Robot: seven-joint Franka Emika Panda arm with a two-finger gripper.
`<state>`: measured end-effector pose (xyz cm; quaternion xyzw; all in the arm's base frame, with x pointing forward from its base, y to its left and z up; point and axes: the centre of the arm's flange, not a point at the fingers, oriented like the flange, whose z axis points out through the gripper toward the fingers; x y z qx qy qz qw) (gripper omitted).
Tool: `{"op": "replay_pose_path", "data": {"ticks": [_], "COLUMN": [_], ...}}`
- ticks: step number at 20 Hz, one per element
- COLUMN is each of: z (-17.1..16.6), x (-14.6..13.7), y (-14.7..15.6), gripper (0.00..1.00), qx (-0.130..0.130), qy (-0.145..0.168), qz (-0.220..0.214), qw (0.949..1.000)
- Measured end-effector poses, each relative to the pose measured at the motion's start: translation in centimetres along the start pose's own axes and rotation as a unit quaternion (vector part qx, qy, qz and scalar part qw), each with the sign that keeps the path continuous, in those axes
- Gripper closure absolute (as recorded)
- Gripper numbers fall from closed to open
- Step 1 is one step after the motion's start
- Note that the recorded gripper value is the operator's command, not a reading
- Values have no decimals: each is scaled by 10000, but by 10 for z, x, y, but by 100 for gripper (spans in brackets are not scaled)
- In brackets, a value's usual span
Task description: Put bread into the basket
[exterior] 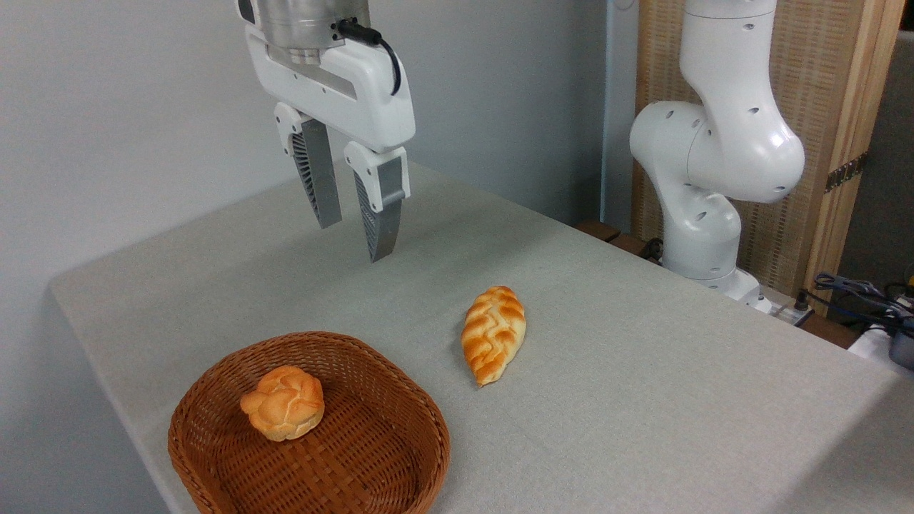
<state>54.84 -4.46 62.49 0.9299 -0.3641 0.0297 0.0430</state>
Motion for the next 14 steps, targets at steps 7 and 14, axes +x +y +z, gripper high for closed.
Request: {"op": "replay_pose_path", "data": {"ticks": [7,14], "z": [1,4], "x": [6,12], "y": [8,15], "gripper": [0,0], "qx": [54,280], "qy": [-60,-258], "qz": [94,68], "qw": [9999,9993]}}
